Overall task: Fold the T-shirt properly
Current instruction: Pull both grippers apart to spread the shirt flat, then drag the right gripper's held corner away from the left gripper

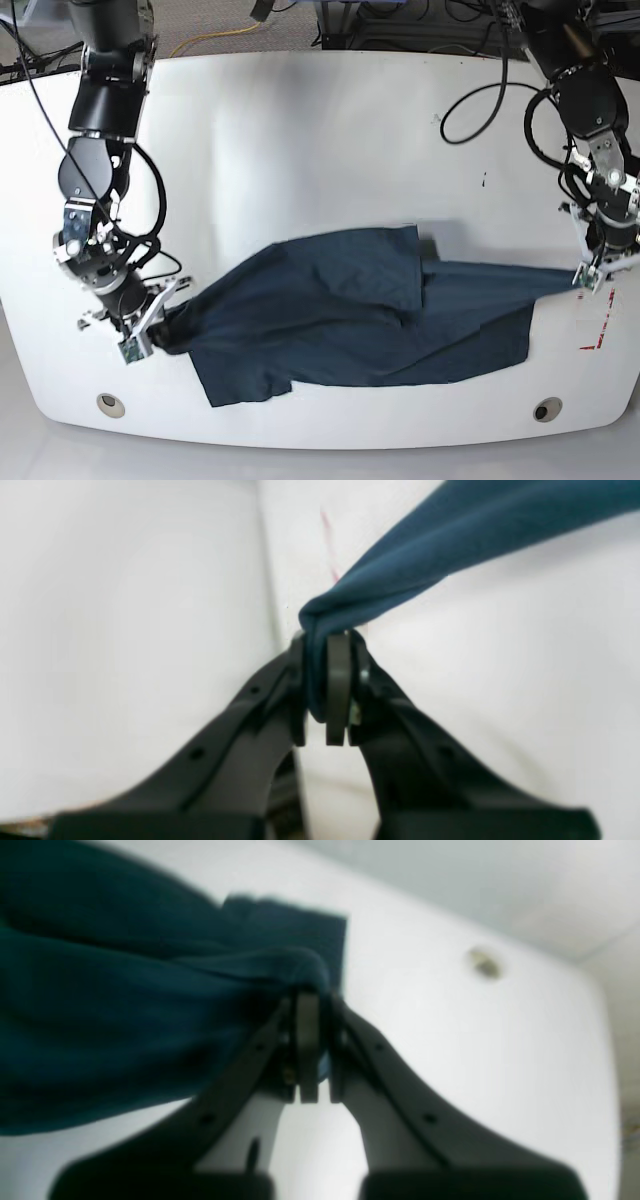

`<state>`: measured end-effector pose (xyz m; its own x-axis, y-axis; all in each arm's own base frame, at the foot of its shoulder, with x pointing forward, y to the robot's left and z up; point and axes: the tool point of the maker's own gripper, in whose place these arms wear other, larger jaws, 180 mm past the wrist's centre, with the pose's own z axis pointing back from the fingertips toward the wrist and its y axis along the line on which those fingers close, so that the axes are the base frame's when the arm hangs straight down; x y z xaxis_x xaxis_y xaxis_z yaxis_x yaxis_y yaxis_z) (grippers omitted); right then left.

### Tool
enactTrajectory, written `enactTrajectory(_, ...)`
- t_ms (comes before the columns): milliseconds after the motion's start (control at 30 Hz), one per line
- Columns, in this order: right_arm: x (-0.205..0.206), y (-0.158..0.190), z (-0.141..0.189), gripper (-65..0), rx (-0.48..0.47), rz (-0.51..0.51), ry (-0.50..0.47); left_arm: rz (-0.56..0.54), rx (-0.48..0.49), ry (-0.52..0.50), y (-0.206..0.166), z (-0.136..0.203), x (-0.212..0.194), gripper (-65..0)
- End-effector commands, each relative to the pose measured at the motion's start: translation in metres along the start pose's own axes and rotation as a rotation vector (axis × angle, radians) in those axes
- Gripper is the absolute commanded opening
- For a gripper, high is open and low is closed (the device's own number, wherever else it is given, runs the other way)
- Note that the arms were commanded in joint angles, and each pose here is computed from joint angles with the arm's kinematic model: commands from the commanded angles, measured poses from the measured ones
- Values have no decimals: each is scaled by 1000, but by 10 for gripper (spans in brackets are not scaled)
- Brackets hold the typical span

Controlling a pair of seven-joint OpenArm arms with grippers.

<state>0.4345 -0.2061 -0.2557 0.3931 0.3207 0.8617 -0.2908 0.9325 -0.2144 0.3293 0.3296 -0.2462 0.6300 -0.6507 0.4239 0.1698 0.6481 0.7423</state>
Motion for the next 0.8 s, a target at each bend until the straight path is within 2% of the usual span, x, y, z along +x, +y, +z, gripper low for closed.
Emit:
enactTrajectory(0,8,-6,7,-650,-23,-15,-52,11,18,-25,4,5,-3,-647)
enactTrajectory(67,-18,3,9,-650,-11,-46,-8,4,-25,10,-14,7,-21,-647)
enactTrajectory(267,-65,24,15,-650,51,-77,101,-3,-85,104,-39,14,-64,-647)
enactTrajectory(500,-94,34,28,-650,132,-111,213,-24,-126,121,-55,19,-79,-649)
enactTrajectory(667,-107,26,40,-587,146,-219,247,-27,-135,106,-58,20,-79,-649)
enactTrajectory(767,-120,31,52,-474,180,-302,255,-28,-136,107,-59,20,-79,-649)
